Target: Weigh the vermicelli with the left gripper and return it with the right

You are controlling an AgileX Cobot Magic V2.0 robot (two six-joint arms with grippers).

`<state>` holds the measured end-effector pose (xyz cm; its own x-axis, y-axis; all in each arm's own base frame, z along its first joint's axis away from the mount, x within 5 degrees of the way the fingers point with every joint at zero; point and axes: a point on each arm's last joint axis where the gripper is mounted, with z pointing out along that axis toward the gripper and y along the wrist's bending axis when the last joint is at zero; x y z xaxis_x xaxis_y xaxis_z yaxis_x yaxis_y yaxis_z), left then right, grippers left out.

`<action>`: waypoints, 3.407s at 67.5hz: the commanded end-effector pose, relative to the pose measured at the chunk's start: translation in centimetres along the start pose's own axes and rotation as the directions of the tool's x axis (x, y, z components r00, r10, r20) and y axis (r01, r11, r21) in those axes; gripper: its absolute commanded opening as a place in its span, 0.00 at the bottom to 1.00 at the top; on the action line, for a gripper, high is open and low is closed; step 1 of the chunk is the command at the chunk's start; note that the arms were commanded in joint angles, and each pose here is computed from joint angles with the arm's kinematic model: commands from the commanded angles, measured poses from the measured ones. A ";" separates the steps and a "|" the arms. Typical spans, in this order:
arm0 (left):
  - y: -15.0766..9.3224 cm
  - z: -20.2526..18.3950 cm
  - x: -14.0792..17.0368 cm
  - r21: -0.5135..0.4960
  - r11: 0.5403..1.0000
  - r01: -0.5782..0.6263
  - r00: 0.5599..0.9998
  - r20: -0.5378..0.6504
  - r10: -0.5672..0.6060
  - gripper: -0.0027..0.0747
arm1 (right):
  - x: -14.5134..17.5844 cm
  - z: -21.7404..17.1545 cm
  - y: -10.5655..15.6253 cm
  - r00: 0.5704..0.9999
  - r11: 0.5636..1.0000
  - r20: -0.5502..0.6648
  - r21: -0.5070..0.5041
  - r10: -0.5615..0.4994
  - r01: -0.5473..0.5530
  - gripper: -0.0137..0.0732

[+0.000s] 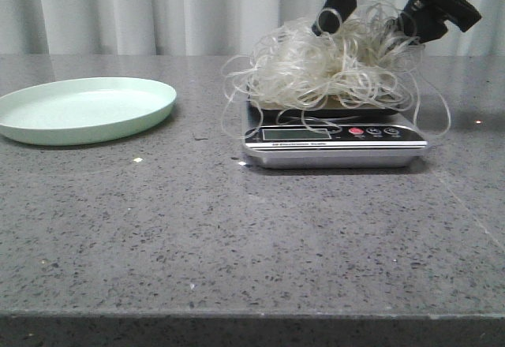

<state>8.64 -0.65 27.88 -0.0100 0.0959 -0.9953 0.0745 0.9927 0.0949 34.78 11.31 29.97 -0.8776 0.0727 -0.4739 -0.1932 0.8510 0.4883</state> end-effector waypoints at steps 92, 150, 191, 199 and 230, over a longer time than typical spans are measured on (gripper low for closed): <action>0.4 0.0 -1.5 -0.040 0.999 0.024 0.996 0.087 -0.021 0.21 | -5.4 -1.7 20.9 0.872 0.836 0.377 -0.326 -0.312 0.441 0.33; 0.4 0.0 -1.5 -0.040 0.999 0.024 0.996 0.087 -0.021 0.21 | -3.9 6.8 20.1 0.908 0.853 0.232 -0.324 -0.348 0.410 0.52; 0.4 0.0 -1.5 -0.041 0.999 0.024 0.996 0.088 -0.021 0.21 | -4.5 1.8 19.1 0.762 0.779 0.243 -0.040 -0.600 0.626 0.83; 0.4 0.0 -1.5 -0.041 0.999 0.024 0.996 0.088 -0.021 0.21 | -4.8 -0.2 18.7 0.707 0.737 0.234 0.066 -0.667 0.673 0.83; 0.4 0.0 -1.5 -0.041 0.999 0.024 0.996 0.088 -0.021 0.21 | -6.8 -11.4 14.3 0.716 0.769 0.284 0.285 -0.638 0.572 0.34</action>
<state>8.64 -0.64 27.90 -0.0087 0.0897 -0.9959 0.0738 0.9933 0.0888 34.67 21.03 43.75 -0.4488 -0.4379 -0.7790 -0.6094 0.7876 -0.0917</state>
